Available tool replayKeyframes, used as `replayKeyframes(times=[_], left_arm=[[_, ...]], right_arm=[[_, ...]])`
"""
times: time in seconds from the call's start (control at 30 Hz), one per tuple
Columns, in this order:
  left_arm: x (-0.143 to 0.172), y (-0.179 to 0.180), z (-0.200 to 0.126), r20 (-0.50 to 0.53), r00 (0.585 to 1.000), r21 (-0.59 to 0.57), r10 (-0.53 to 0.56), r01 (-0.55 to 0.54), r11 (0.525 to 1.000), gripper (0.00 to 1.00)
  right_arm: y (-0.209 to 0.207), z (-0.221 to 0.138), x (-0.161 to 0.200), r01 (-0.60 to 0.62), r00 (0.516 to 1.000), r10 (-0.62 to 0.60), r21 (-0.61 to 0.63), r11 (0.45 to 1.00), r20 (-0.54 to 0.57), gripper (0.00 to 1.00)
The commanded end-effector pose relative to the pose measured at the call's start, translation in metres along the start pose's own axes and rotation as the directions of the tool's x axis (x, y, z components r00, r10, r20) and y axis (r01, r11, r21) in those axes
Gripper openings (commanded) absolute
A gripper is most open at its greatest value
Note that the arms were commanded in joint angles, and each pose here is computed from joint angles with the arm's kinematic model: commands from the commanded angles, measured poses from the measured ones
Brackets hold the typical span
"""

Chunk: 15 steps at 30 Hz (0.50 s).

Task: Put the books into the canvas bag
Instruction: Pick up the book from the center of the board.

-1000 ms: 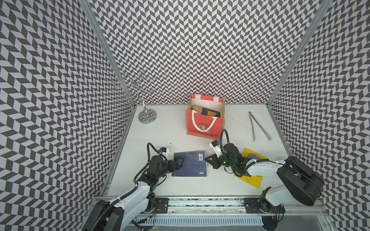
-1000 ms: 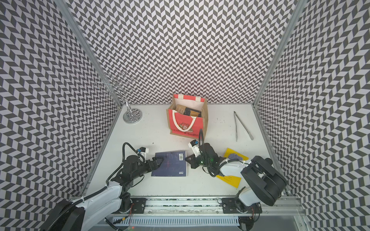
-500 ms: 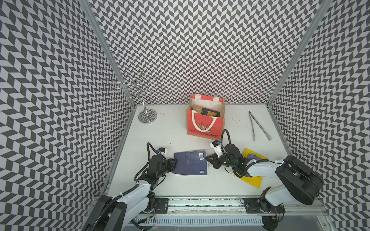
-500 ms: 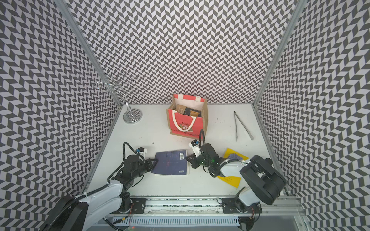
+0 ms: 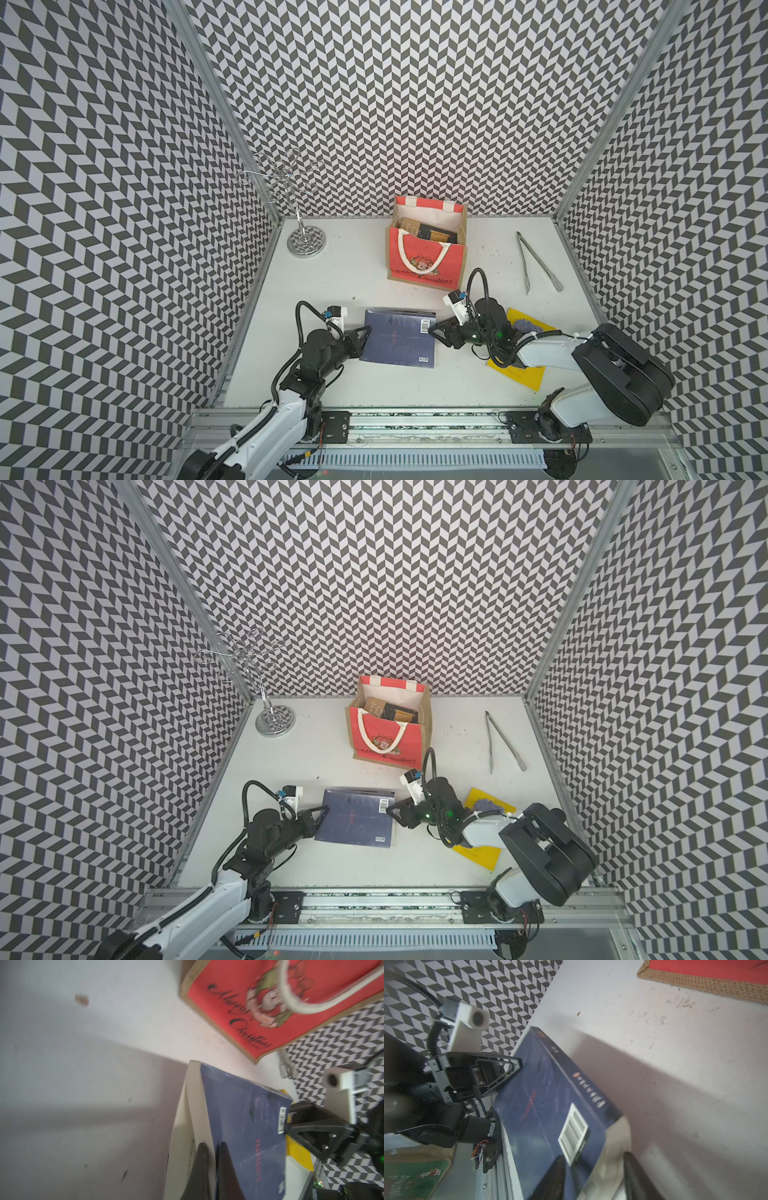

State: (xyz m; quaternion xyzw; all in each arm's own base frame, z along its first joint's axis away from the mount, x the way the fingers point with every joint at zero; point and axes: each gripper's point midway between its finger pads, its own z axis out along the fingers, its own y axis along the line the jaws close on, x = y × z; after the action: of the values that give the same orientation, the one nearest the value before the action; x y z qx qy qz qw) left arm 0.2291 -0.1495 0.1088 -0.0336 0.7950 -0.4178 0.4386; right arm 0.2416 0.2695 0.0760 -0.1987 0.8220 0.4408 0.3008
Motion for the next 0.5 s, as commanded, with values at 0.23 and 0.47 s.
replayKeyframes(times=[0.23,0.47], left_arm=[[-0.004,-0.026,-0.024,0.150,0.985,0.168,0.085,-0.110,0.980,0.00],[-0.003,-0.025,-0.023,0.144,0.986,0.165,0.085,-0.109,0.980,0.00]], right_arm=[[0.033,-0.030,-0.030,0.076,0.989,-0.048,-0.211,0.975,0.138,0.95],[0.070,-0.055,-0.036,0.218,0.962,-0.147,-0.318,0.923,0.232,0.97]])
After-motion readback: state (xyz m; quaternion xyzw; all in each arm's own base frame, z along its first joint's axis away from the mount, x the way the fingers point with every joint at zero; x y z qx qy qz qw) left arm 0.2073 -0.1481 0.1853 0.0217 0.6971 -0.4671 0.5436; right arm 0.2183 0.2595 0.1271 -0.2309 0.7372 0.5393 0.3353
